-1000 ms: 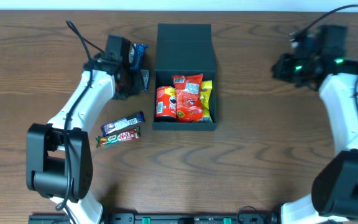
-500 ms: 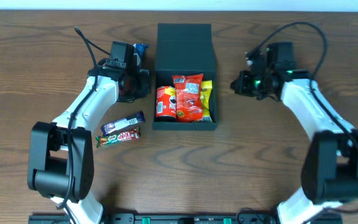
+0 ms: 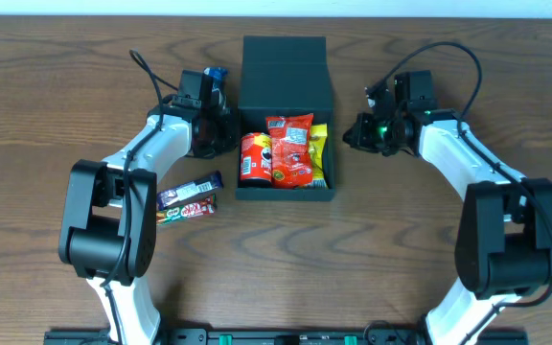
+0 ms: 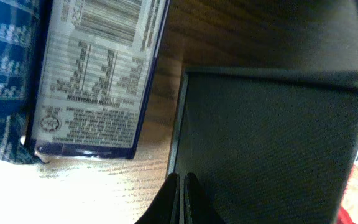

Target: Pack container

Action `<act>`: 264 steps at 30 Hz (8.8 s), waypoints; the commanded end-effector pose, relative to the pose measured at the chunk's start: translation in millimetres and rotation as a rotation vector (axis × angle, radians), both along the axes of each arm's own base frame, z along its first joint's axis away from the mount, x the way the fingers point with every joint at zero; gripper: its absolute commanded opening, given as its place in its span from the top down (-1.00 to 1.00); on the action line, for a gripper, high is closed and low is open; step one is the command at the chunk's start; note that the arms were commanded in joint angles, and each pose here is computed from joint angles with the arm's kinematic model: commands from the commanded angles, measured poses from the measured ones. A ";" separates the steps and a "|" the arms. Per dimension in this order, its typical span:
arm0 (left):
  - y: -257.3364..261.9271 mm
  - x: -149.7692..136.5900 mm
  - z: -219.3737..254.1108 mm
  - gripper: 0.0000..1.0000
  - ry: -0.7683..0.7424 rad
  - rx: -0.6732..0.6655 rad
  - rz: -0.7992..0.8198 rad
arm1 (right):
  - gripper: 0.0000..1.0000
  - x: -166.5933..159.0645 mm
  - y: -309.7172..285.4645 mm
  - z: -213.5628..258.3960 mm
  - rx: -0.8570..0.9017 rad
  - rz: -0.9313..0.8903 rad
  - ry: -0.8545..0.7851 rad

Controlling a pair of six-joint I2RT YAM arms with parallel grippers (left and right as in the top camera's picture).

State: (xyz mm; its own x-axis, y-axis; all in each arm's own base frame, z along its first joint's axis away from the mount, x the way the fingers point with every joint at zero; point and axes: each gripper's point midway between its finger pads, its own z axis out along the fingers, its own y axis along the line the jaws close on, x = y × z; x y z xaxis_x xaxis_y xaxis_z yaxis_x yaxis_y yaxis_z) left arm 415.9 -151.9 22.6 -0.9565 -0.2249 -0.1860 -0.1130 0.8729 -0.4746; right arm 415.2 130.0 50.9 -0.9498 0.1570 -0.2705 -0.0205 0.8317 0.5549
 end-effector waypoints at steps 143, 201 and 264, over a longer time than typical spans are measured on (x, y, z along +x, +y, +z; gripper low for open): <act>42.1 45.0 -9.2 -0.30 -0.270 0.522 -0.179 | -0.95 15.8 -48.5 47.5 -0.004 -0.135 -0.065; 8.9 59.8 135.0 0.88 -0.296 0.378 -0.016 | -0.95 20.4 -85.6 53.4 -0.008 -0.226 -0.073; -185.1 -79.4 47.0 -0.29 -0.214 0.235 -0.243 | -0.99 9.9 -236.3 59.0 -0.040 -0.548 -0.098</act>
